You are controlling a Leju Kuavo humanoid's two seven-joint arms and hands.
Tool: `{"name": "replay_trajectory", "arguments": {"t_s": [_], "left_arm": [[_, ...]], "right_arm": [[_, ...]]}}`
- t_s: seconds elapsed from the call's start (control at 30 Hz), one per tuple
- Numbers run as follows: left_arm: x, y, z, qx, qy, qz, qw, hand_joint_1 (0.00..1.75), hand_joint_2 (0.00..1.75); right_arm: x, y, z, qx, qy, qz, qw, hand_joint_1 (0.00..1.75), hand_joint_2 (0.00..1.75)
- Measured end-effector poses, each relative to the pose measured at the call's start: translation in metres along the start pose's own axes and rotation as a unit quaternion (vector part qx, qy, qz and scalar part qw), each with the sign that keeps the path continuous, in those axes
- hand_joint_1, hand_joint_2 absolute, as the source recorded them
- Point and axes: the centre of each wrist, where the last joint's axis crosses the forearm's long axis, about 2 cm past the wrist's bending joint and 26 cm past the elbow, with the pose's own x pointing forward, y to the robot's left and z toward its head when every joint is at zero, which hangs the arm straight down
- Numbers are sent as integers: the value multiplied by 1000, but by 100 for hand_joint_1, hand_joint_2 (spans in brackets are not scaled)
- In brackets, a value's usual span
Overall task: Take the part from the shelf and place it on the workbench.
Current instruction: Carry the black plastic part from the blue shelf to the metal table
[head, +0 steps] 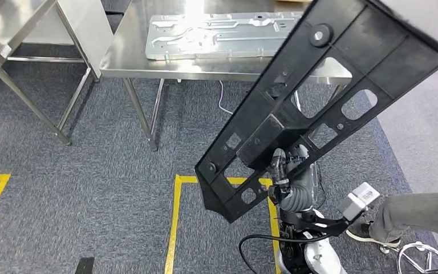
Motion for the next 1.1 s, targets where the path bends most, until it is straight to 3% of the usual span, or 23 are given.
{"name": "replay_trajectory", "arguments": {"t_s": [0.37, 1.1], "left_arm": [[-1, -14, 6, -22, -2, 2, 1000, 0, 175], [-2, -14, 6, -23, 4, 8, 1000, 0, 175]], "right_arm": [[5, -5, 14, -39, -2, 54, 998, 175, 175], [20, -13, 21, -71, -29, 110, 991, 175, 175]]}}
